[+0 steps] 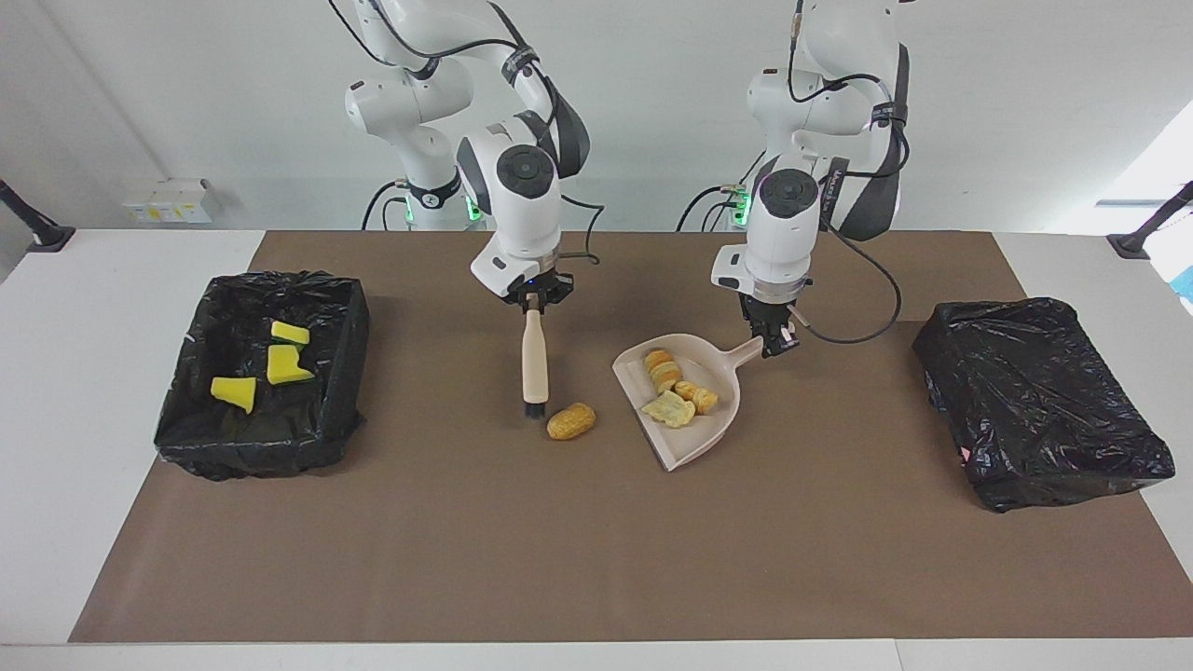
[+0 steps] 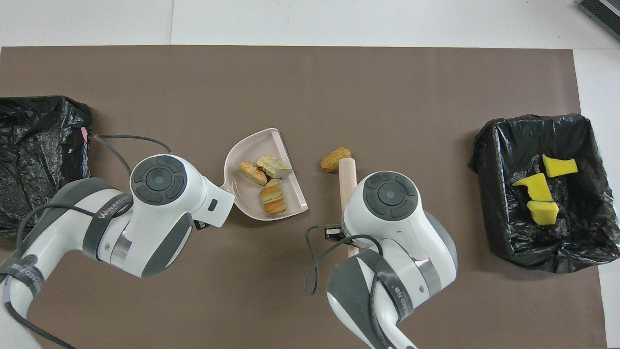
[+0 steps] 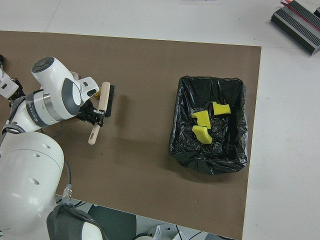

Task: Sweep and dump trash in bin
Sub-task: 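Brush the bread pieces into the dustpan held by the left gripper, then lift the dustpan with the left gripper while the right gripper withdraws, then carry the dustpan with the left gripper over the nearer black bin, then tip the dustpan with the left gripper to dump bread into bin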

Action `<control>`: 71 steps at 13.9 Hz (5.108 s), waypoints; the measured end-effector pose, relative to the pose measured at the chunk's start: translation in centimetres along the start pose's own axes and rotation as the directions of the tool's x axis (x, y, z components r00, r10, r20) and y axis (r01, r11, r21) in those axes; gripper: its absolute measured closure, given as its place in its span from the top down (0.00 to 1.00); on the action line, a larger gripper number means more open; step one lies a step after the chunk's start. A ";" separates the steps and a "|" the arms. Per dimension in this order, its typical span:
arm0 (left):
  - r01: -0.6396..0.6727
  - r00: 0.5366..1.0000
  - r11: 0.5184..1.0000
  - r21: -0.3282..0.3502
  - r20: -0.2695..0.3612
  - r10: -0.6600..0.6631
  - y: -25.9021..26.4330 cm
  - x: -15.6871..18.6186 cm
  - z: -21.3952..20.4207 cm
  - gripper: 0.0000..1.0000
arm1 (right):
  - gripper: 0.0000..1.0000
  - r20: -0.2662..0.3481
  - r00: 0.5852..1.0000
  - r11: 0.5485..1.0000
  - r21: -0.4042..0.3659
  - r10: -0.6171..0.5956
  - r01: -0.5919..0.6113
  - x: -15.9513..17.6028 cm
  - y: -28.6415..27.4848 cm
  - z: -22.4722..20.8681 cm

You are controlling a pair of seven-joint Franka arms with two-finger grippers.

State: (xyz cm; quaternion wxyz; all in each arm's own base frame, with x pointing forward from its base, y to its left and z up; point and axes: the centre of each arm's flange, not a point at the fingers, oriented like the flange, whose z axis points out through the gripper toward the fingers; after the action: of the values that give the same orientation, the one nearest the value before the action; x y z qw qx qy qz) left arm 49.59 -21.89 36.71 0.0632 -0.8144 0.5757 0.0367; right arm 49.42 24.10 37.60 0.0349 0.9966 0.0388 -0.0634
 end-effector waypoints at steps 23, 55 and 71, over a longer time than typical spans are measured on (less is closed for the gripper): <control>0.204 0.973 0.976 -0.073 -0.099 -0.210 -4.0 -2.8 -0.8 0.32 | 0.26 0.023 0.977 0.965 0.158 -0.214 0.208 -2.5 -5.6 -4.5; -0.117 0.952 0.987 0.107 0.294 0.081 -28.3 -50.4 -12.2 0.32 | 1.00 0.098 0.994 0.996 0.082 -0.040 0.032 -10.8 -14.1 -8.9; -0.373 0.734 0.928 -0.001 0.611 0.296 -28.5 -42.9 -14.5 0.32 | 1.00 -0.033 0.978 0.978 -0.008 -0.208 0.207 0.8 19.7 -18.7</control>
State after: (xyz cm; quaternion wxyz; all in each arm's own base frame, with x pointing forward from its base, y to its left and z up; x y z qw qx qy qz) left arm 61.90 25.40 58.49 0.2844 -0.6376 0.6636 0.2686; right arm 54.10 5.96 57.26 0.0296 0.9880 0.1433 -0.0500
